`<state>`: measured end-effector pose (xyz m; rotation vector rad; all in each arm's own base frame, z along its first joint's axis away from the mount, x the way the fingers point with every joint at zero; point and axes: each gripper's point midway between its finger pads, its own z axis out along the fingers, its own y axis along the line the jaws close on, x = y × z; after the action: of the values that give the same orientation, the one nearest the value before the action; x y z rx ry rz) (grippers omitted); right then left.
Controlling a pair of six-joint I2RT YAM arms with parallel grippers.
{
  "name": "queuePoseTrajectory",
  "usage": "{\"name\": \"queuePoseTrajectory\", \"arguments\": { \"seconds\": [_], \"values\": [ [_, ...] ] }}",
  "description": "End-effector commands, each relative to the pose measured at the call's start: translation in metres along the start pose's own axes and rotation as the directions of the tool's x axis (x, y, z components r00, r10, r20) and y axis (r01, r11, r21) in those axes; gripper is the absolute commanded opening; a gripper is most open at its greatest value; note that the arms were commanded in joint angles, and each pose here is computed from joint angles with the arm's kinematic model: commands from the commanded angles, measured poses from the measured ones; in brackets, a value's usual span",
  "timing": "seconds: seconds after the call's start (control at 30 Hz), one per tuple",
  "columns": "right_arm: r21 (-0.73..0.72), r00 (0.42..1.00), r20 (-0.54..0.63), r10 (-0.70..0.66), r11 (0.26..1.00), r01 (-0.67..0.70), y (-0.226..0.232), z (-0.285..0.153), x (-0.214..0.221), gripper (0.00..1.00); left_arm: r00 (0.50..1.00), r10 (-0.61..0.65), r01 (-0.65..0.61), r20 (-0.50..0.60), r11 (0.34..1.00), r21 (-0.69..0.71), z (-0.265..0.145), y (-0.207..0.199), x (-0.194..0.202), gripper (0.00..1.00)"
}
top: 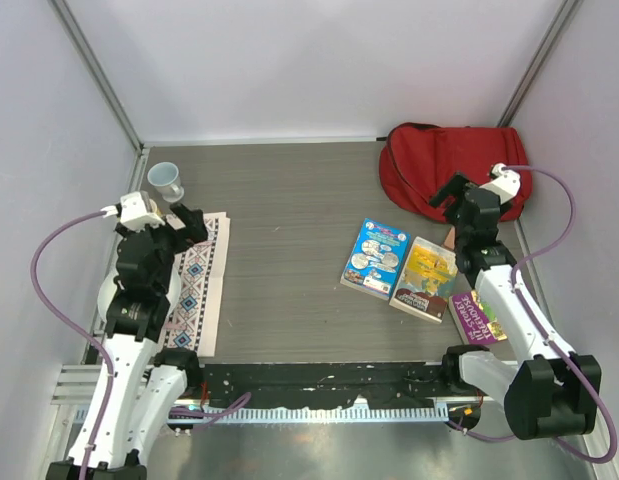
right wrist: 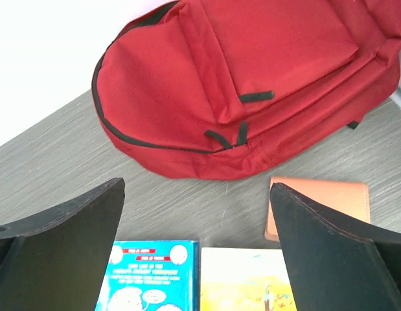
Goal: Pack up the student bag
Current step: Move the student bag to the center of the board.
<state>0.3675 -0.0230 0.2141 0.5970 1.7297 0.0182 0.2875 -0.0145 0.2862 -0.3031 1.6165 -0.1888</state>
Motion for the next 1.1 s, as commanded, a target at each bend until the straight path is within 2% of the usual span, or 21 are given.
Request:
{"name": "queuePoseTrajectory", "arguments": {
  "seconds": [0.0, 0.1, 0.17, 0.27, 0.37, 0.4, 0.57, 0.6, 0.63, 0.7, 0.77, 0.8, 0.93, 1.07],
  "values": [
    [-0.032, 0.996, -0.060, 0.059, 0.998, -0.061, 0.017, -0.011, -0.015, 1.00, 0.986, -0.055, 0.029, -0.160, 0.987, -0.160, -0.006, 0.023, 0.027, 1.00],
    [-0.022, 0.991, -0.128, 0.038, 0.999, -0.042, 0.021, -0.007, -0.007, 1.00, 0.961, 0.038, -0.057, -0.274, 0.996, -0.062, -0.013, 0.011, 0.038, 1.00],
    [-0.038, 0.988, -0.148, 0.046, 0.998, -0.052, 0.025, -0.007, -0.007, 1.00, 0.947, 0.039, -0.035, -0.318, 0.999, 0.017, -0.019, -0.003, 0.043, 1.00],
    [-0.067, 0.986, -0.154, 0.072, 0.994, -0.083, 0.032, -0.010, -0.008, 1.00, 0.935, 0.033, -0.024, -0.353, 0.999, 0.030, -0.027, -0.006, 0.045, 1.00],
    [-0.025, 0.979, -0.174, 0.108, 0.993, -0.114, 0.025, -0.009, -0.005, 1.00, 0.931, -0.030, -0.024, -0.363, 0.989, -0.143, -0.039, 0.021, 0.045, 1.00],
    [-0.011, 0.976, -0.185, 0.119, 0.992, -0.123, 0.023, -0.007, -0.004, 1.00, 0.932, -0.016, -0.041, -0.361, 0.988, -0.149, -0.042, 0.024, 0.044, 1.00],
    [0.084, 0.948, -0.221, 0.229, 0.973, -0.216, -0.003, 0.011, -0.011, 0.99, 0.950, -0.017, -0.015, -0.311, 0.995, -0.102, -0.052, 0.021, 0.046, 1.00],
    [0.087, 0.930, -0.248, 0.271, 0.963, -0.257, -0.004, 0.017, -0.008, 0.97, 0.951, -0.020, -0.003, -0.309, 0.997, -0.074, -0.054, 0.016, 0.046, 1.00],
    [0.100, 0.921, -0.254, 0.297, 0.955, -0.280, -0.009, 0.022, -0.008, 0.92, 0.950, -0.016, -0.004, -0.313, 0.998, -0.063, -0.055, 0.015, 0.050, 1.00],
    [0.165, 0.894, -0.257, 0.367, 0.928, -0.333, -0.027, 0.035, -0.005, 0.90, 0.956, -0.029, 0.013, -0.292, 0.998, -0.058, -0.057, 0.014, 0.048, 1.00],
    [0.224, 0.892, -0.238, 0.385, 0.915, -0.335, -0.043, 0.044, -0.001, 0.90, 0.958, -0.029, 0.021, -0.287, 0.999, -0.029, -0.057, 0.009, 0.048, 1.00],
    [0.281, 0.888, -0.230, 0.398, 0.901, -0.331, -0.061, 0.052, 0.005, 0.90, 0.957, -0.026, 0.020, -0.289, 1.000, -0.021, -0.056, 0.008, 0.049, 1.00],
    [0.344, 0.849, -0.238, 0.471, 0.859, -0.380, -0.099, 0.077, 0.019, 0.90, 0.949, -0.021, 0.026, -0.315, 1.000, 0.012, -0.054, 0.002, 0.052, 1.00],
    [0.331, 0.832, -0.270, 0.485, 0.858, -0.393, -0.105, 0.103, 0.035, 0.90, 0.933, -0.022, 0.058, -0.359, 0.994, 0.090, -0.051, -0.015, 0.059, 0.99]
  ]
}}
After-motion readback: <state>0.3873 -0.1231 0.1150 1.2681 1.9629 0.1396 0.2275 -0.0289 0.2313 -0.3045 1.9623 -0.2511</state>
